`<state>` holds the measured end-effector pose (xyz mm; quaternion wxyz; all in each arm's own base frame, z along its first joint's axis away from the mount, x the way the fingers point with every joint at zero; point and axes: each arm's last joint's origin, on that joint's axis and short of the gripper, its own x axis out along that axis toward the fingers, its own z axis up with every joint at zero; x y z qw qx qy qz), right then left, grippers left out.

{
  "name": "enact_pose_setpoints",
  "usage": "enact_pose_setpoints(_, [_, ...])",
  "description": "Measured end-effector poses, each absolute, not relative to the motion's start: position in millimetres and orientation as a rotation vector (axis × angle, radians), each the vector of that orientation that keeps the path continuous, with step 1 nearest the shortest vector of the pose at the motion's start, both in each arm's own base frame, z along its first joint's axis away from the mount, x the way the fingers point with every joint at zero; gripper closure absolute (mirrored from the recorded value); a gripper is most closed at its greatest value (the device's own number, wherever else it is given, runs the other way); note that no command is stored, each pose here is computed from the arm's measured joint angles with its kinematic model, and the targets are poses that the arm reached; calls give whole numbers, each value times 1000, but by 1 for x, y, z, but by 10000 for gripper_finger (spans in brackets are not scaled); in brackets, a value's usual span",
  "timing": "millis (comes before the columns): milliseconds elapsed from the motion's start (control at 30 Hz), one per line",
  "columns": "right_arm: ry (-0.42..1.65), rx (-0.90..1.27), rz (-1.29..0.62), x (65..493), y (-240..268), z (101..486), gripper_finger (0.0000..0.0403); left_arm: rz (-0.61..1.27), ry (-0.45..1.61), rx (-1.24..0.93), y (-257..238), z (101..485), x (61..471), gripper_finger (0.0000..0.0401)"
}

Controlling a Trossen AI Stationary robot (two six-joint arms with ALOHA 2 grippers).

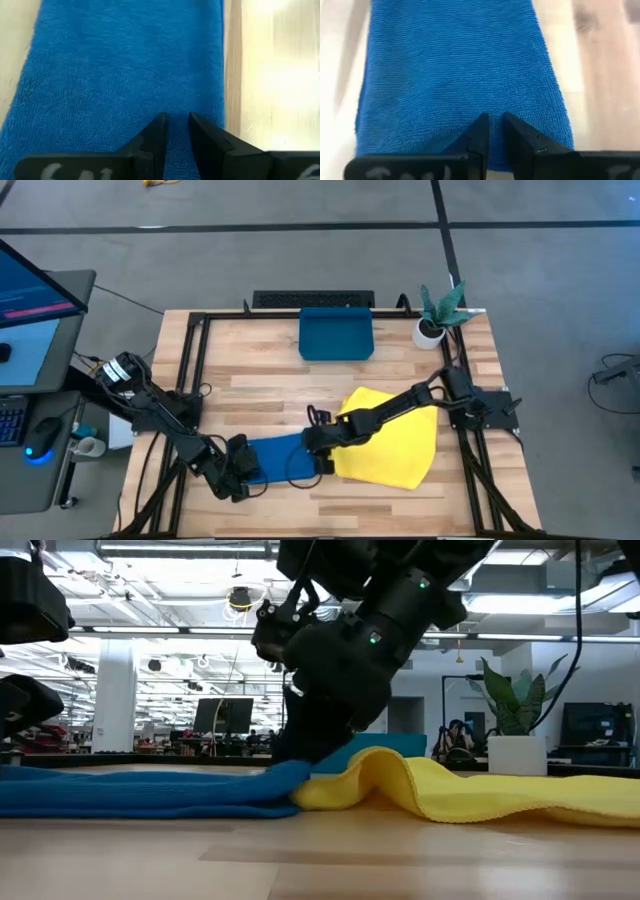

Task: Roll microfiber towels into tight, uniform cylinder then place into a basket
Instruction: Roll the blue microfiber cloth

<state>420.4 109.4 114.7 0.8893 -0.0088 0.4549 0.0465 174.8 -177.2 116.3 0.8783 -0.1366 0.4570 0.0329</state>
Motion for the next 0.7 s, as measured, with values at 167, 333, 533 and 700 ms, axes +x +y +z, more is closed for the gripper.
enact_pose_setpoints(167, [953, -91, 113, 423, 95, 114, 321, 60, 958, -280, -178, 117, 175, 327])
enact_pose_setpoints(333, [986, -113, 115, 418, 89, 122, 321, 38, 950, -279, -180, 118, 177, 327])
enact_pose_setpoints(533, [919, -126, 137, 414, 98, 150, 321, 72, 913, -261, -179, 119, 177, 327])
enact_pose_setpoints(700, [869, -114, 217, 411, 121, 154, 321, 129, 846, -237, -177, 120, 179, 327])
